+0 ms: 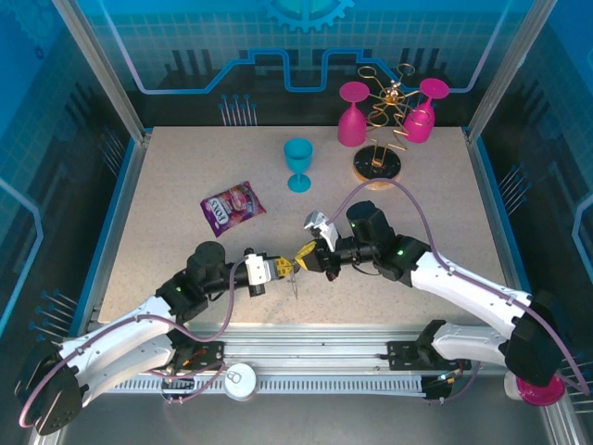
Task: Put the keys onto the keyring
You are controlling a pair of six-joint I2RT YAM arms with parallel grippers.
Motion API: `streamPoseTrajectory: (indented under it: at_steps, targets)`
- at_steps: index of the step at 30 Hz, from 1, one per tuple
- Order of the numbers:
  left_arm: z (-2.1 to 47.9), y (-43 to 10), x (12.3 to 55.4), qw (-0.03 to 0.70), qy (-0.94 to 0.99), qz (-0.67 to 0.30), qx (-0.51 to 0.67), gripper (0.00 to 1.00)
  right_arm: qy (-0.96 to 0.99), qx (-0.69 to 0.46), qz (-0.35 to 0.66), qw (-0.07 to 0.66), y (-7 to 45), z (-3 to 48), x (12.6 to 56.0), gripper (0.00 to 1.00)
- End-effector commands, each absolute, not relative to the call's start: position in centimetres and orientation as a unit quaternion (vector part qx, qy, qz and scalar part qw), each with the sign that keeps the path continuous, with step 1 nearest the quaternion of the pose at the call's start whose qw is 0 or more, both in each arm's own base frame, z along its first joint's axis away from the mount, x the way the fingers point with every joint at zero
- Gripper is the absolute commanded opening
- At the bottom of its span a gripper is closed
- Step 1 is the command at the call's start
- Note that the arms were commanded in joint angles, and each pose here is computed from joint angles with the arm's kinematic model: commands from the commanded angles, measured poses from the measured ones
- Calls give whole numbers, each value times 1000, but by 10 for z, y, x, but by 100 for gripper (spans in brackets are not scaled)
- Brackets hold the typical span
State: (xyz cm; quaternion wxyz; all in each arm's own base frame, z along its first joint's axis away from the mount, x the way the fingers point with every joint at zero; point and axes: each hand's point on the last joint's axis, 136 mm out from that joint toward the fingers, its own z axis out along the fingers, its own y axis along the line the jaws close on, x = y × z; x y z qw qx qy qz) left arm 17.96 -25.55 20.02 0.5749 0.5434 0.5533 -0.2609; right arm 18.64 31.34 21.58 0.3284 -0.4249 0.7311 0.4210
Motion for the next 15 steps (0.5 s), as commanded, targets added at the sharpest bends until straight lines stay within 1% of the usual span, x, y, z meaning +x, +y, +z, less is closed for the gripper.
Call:
streamPoseTrajectory:
  at_steps: [1, 9, 15]
  targets:
    - [212, -258, 175, 595, 523, -262, 551, 0, 747, -407, 409, 330, 312, 220, 199, 0]
    - [214, -256, 178, 607, 520, -247, 548, 0, 738, -415, 422, 324, 311, 221, 191, 0]
    - [214, -257, 176, 604, 520, -254, 548, 0, 704, -457, 408, 359, 305, 228, 184, 0]
